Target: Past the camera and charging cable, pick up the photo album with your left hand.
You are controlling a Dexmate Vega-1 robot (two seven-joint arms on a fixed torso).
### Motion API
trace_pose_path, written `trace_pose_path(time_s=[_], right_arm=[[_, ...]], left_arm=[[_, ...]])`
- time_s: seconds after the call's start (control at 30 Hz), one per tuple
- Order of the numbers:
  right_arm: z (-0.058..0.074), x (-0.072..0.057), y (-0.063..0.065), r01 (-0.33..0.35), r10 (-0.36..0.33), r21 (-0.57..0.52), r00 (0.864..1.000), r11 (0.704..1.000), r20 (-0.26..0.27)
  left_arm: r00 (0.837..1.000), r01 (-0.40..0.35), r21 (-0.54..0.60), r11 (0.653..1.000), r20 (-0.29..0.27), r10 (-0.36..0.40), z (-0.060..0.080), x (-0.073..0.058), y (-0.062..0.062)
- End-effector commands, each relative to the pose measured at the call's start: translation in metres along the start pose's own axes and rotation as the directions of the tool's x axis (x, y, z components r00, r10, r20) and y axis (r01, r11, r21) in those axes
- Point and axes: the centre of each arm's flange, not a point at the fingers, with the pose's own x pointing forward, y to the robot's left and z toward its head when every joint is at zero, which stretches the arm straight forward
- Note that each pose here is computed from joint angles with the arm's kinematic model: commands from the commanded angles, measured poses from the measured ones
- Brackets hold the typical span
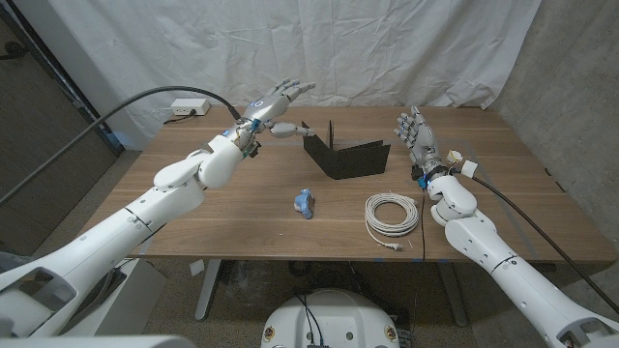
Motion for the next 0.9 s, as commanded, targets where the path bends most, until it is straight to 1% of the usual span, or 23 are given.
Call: trace_pose_path(time_s=[0.03,0.07,0.1,0.17,0.2,0.27,0.3,0.37,0.43,0.47,0.57,0.63,0.77,0.83,0.9], right_arm=[[0.005,0.001,0.002,-0.009,0.009,-0.010,1.000,1.000,-0.005],[0.005,0.001,0.002,-0.009,0.009,-0.010,1.000,1.000,-0.004],[0.006,0.001,0.002,-0.010,0.010,-0.010,1.000,1.000,-0.004],[0.006,0.001,0.002,-0.009,0.009,-0.008,1.000,1.000,-0.003],[0.006,0.001,0.002,-0.009,0.009,-0.007,1.000,1.000,-0.002],[0.006,0.001,0.002,-0.009,0.009,-0.008,1.000,1.000,-0.004],[0.006,0.001,0.002,-0.010,0.010,-0.005,1.000,1.000,-0.004],[0.005,0.001,0.002,-0.012,0.012,-0.003,1.000,1.000,-0.007],[0.004,0.001,0.001,-0.012,0.012,0.003,1.000,1.000,-0.009],[0.003,0.000,0.001,-0.011,0.011,0.004,1.000,1.000,-0.010],[0.003,0.000,0.001,-0.009,0.009,0.007,1.000,1.000,-0.012],[0.003,0.001,0.000,-0.006,0.006,0.006,1.000,1.000,-0.012],[0.005,0.001,-0.001,0.000,0.000,0.004,1.000,1.000,-0.011],[0.006,0.001,-0.002,0.001,-0.001,0.006,1.000,1.000,-0.009],[0.006,0.002,-0.002,0.007,-0.007,0.019,1.000,1.000,-0.003]], left_arm=[[0.998,0.068,0.102,0.992,0.007,-0.069,0.016,0.006,0.003],[0.997,0.077,0.125,0.989,0.002,-0.078,0.017,0.006,0.004],[0.997,0.070,0.135,0.988,0.004,-0.071,0.018,0.006,0.004],[0.995,0.099,0.136,0.986,-0.002,-0.099,0.018,0.007,0.006],[0.995,0.097,0.159,0.982,-0.002,-0.098,0.020,0.007,0.008],[0.995,0.098,0.155,0.983,0.000,-0.099,0.020,0.007,0.010],[0.994,0.102,0.161,0.982,0.008,-0.105,0.020,0.008,0.013],[0.996,0.085,0.151,0.985,0.014,-0.088,0.020,0.008,0.016],[0.996,0.078,0.164,0.983,0.020,-0.082,0.020,0.009,0.017],[0.996,0.090,0.167,0.982,0.014,-0.093,0.021,0.010,0.018],[0.995,0.098,0.181,0.979,0.016,-0.103,0.021,0.013,0.017],[0.991,0.126,0.201,0.971,0.012,-0.131,0.022,0.016,0.015],[0.987,0.155,0.246,0.957,0.012,-0.163,0.024,0.020,0.013],[0.988,0.145,0.268,0.952,0.016,-0.155,0.025,0.021,0.014],[0.988,0.139,0.258,0.956,0.023,-0.150,0.026,0.021,0.015]])
